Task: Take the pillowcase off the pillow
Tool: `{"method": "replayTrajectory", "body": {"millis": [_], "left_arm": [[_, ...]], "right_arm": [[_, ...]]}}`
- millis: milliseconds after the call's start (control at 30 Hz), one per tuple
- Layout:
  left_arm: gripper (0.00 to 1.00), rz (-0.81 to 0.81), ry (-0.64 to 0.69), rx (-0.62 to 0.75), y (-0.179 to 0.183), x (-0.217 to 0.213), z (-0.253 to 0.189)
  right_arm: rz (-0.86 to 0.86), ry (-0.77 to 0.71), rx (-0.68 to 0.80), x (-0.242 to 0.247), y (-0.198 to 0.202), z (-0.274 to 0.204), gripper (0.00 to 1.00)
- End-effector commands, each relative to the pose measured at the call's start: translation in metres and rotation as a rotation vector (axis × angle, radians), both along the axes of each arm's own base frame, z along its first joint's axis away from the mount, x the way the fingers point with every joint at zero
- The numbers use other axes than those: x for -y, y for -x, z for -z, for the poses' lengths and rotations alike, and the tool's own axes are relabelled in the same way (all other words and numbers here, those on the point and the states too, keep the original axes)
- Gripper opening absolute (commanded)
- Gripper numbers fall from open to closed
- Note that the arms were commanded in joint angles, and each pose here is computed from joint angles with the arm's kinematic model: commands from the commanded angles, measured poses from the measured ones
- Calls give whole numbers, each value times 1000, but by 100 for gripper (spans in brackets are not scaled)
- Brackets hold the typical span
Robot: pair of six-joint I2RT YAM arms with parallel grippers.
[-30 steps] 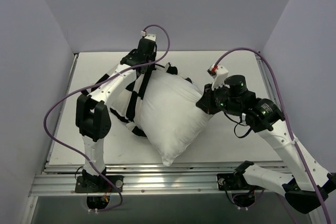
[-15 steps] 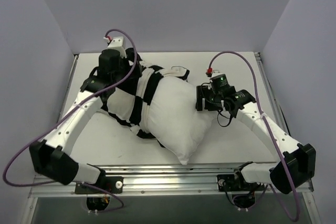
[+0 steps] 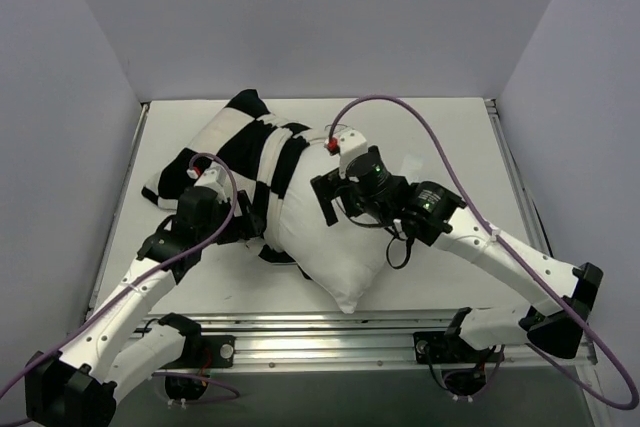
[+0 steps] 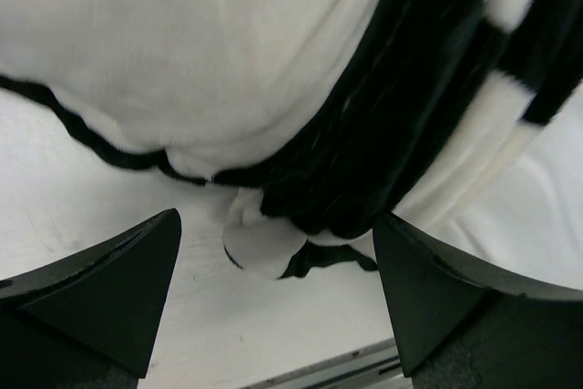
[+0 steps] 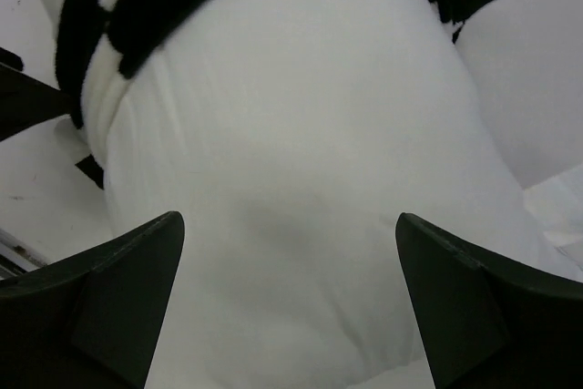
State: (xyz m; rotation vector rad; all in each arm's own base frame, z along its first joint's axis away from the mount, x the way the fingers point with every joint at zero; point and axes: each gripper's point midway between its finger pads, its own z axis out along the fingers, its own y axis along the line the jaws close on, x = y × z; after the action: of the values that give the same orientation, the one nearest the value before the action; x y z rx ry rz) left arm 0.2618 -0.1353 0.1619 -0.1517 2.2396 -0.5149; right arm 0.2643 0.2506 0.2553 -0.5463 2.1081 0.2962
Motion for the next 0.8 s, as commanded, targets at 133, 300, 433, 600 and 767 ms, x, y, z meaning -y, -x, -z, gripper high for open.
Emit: {"method": "replayTrajectory", "body": {"millis": [133,300,433,600,767], "left_arm": [[94,-37,101,0,6,5,1],[94,-94,65,-22,5,-7,9],[94,-138,55,-54,6,-14,17],[94,-155,53,-71,8,-18,22],[94,-163,45,-70,11,-21,21]], "right_arm": [[-209,181,57,-66,28,19,100],[-269,323,32,-91,41,65,100],[-211,496,12,-80,28,115,100],[-145,588,-32,-65,11,159,98],[-82,467,-93,-63,-13,165,19]]}}
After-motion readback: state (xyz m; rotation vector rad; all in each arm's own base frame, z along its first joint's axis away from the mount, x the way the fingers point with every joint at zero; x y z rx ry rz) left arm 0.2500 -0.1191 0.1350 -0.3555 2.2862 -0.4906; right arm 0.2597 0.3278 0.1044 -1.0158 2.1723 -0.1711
